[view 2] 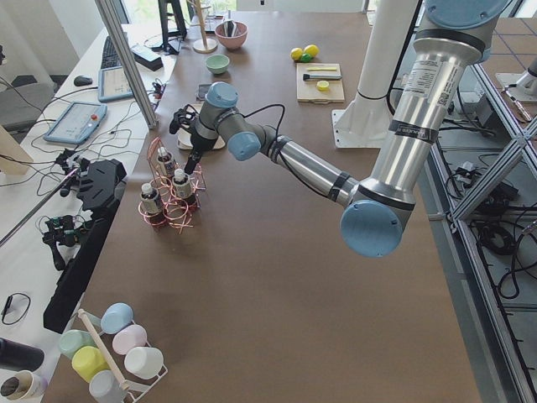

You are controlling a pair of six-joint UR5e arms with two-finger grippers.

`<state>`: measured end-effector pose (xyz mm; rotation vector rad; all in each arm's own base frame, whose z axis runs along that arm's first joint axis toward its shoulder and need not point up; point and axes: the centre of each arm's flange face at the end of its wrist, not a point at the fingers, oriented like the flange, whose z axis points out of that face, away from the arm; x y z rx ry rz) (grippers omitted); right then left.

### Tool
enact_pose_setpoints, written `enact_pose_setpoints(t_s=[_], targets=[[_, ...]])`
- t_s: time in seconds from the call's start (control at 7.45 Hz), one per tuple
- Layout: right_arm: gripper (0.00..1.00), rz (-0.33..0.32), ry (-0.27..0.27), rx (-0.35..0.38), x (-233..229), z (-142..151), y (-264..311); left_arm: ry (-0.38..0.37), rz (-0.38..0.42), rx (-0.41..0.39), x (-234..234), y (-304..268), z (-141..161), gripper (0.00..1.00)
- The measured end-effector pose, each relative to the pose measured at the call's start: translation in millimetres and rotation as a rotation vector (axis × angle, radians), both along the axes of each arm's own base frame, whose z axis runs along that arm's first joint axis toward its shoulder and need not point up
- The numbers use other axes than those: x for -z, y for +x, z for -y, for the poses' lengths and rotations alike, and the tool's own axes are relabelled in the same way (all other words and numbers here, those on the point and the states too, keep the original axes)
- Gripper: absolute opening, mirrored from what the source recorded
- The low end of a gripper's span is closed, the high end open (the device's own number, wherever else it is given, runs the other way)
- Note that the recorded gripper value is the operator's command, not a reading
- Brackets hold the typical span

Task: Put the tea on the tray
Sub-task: 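Move the left gripper over the copper rack to a tea bottle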

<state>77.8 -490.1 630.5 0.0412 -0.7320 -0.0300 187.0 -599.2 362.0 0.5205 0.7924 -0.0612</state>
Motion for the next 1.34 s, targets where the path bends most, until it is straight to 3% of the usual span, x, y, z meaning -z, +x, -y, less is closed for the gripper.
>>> enact_pose_setpoints(t_s=[0.81,1.34], targets=[[1.0,-0.001,0.007,0.0,3,2,0,0.014,0.015,0.02,-25,17,38,0.91],[1.0,-0.002,0.01,0.0,5,2,0,0.041,0.03,0.0,-35,16,37,0.58]])
